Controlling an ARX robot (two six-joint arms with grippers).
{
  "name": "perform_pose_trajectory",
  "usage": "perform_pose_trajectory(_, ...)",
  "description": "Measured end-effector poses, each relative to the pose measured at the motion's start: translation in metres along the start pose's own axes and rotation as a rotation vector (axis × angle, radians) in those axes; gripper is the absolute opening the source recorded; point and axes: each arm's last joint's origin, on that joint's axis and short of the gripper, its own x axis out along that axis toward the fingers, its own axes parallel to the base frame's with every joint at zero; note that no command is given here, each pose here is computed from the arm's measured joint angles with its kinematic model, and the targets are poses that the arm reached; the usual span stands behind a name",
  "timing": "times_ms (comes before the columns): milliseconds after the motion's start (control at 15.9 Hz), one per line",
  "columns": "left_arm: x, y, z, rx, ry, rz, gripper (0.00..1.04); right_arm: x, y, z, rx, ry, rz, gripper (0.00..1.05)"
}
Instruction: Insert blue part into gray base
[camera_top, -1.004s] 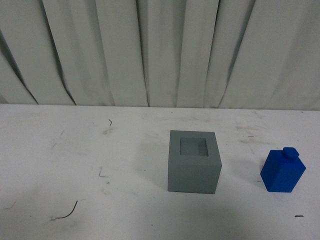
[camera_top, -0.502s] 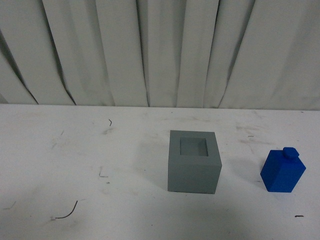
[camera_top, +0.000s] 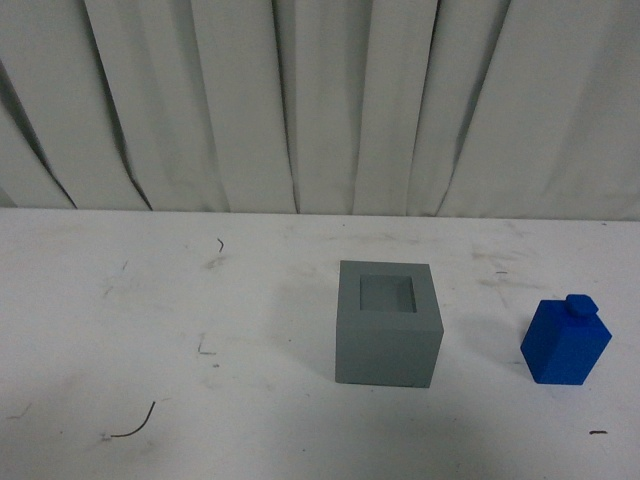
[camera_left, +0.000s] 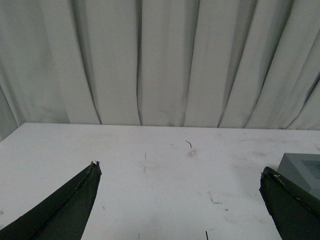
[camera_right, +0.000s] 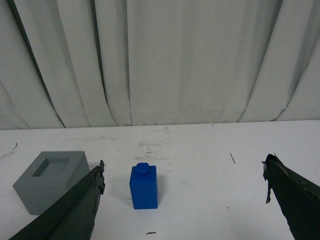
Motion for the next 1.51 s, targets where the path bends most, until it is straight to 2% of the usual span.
perform_pose_trajectory(314,0.0,0.0,0.0,0.0,0.0,0.0,0.98,0.002,-0.001,0.003,0.001,-0.027,0.016,0.98)
perform_pose_trajectory(502,0.0,0.0,0.0,0.0,0.0,0.0,0.98,0.036,-0.019,0.016,-0.01,-0.063,-0.001,0.98)
perform_pose_trajectory(691,0.0,0.0,0.0,0.0,0.0,0.0,0.98,0.109,-0.029,0.052,-0.068,-0.174,-0.001,0.98)
perform_pose_trajectory(942,0.0,0.0,0.0,0.0,0.0,0.0,0.98,0.228,-0.039,0.031,-0.147,0.045,-0.01,0.98)
perform_pose_trajectory(1130,0.0,0.0,0.0,0.0,0.0,0.0,0.98,0.281,-0.037,0.027,-0.272,0.174,0.153,0.98)
perform_pose_trajectory(1381,0.0,0.0,0.0,0.0,0.0,0.0,0.98,0.298,-0.017,0.026,-0.506,0.411,0.554,0.98)
perform_pose_trajectory(1507,0.0,0.0,0.0,0.0,0.0,0.0,0.98,0.301,-0.009,0.019,-0.646,0.521,0.715,0.98)
